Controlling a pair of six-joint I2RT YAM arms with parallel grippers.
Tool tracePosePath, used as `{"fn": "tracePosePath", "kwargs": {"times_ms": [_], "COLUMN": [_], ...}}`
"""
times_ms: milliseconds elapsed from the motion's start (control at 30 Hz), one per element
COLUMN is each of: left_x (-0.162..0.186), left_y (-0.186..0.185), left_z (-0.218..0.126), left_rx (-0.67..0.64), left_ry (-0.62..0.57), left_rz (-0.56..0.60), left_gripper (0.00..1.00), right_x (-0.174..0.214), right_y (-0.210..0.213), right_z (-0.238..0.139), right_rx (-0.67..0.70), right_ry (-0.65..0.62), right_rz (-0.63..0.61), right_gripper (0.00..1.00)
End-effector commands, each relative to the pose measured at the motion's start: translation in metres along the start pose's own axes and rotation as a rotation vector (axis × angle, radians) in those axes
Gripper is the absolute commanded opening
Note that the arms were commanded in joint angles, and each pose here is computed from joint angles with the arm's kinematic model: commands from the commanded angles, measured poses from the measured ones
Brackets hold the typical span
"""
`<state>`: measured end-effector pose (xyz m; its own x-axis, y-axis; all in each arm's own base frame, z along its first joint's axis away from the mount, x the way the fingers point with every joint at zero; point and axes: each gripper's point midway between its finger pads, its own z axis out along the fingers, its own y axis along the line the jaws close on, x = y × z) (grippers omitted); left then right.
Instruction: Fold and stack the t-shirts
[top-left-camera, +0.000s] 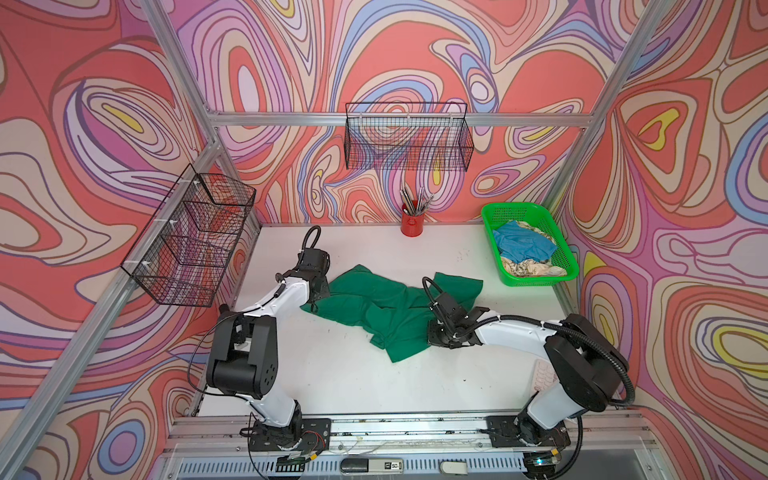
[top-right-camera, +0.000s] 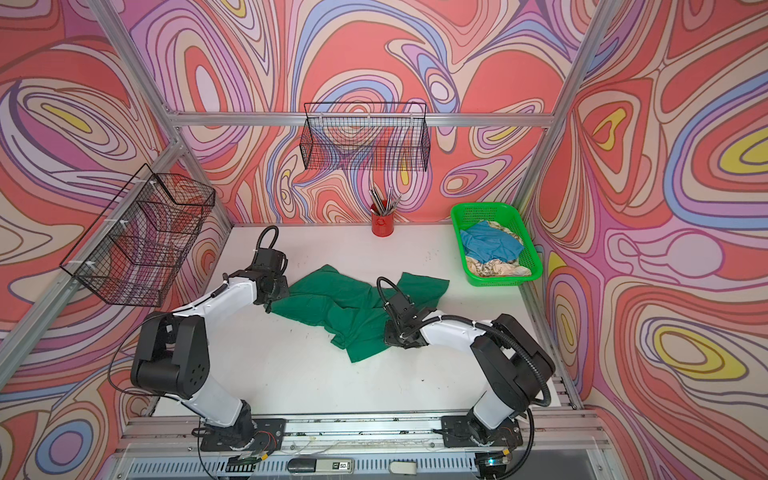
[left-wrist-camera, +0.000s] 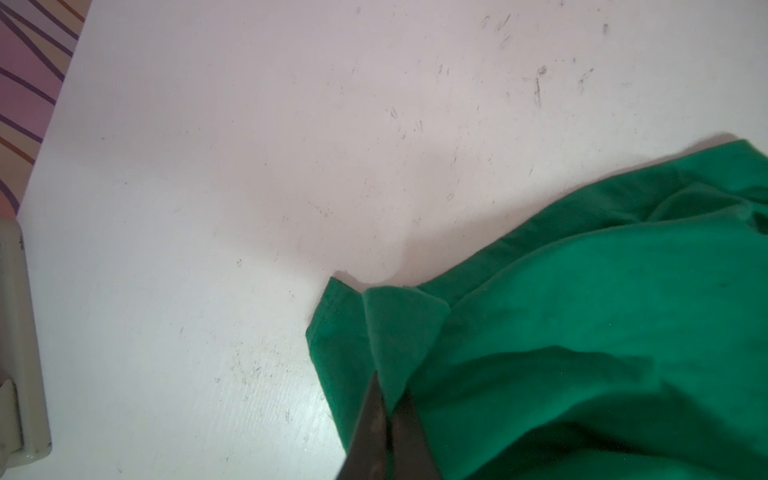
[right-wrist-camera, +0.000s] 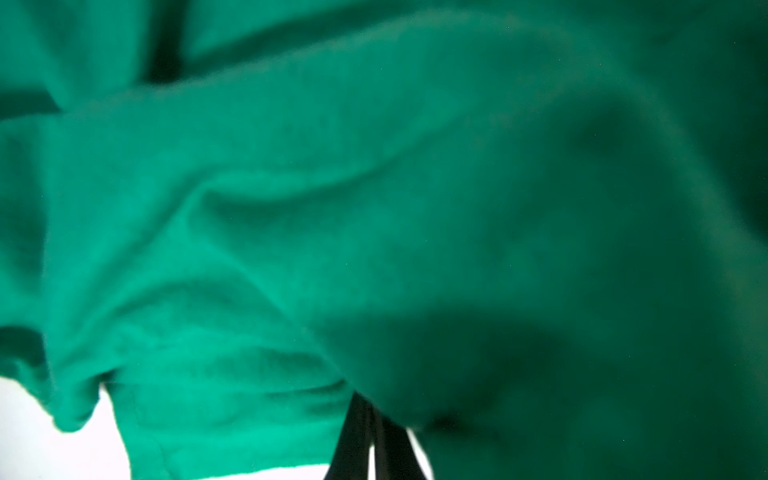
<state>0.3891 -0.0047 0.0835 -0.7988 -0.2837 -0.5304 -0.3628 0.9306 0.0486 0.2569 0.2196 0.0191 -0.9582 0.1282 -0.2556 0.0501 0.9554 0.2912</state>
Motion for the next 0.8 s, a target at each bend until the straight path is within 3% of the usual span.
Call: {"fn": "tracePosePath", "kwargs": {"times_ms": [0, 233, 433, 467, 533, 567, 633, 767], "left_x": [-0.004, -0.008, -0.01, -0.012, -0.018, -0.023, -0.035, -0.045], "left_y": [0.004, 0.007, 0.012, 0.011, 0.009, 0.007, 0.0, -0.039], "left_z": [-0.006, -0.009, -0.014, -0.018, -0.028, -0.035, -0.051, -0.066], "left_rx": [-0.002, -0.016, -0.029, -0.023, -0.004, 0.004, 0.026, 0.111], "left_ry": [-0.019, -0.03, -0.036, -0.038, -0.049, -0.064, -0.103, -0.11], "left_rz": [-0.028, -0.033, -0.048, -0.05, -0.053, -0.051, -0.031, 0.071], "left_gripper": [0.0, 0.0, 0.0, 0.12, 0.43, 0.56, 0.72, 0.74], "right_x": [0.009, 0.048, 0.1, 0.095, 0.069, 0.053, 0.025, -0.026], "right_y": [0.009, 0.037, 0.013, 0.01, 0.013, 0.016, 0.015, -0.004], "right_z": [-0.023, -0.088, -0.08, -0.083, -0.099, -0.108, -0.117, -0.114], "right_rx": [-0.001, -0.136, -0.068, -0.043, -0.022, -0.022, -0.03, 0.005], "right_ry": [0.012, 0.063, 0.218, 0.192, 0.075, 0.014, -0.054, -0.154], "right_rz": [-0.061, -0.16, -0.206, -0.206, -0.192, -0.175, -0.122, -0.021], "right_gripper": [0.0, 0.0, 0.0, 0.05, 0.34, 0.42, 0.46, 0.47]}}
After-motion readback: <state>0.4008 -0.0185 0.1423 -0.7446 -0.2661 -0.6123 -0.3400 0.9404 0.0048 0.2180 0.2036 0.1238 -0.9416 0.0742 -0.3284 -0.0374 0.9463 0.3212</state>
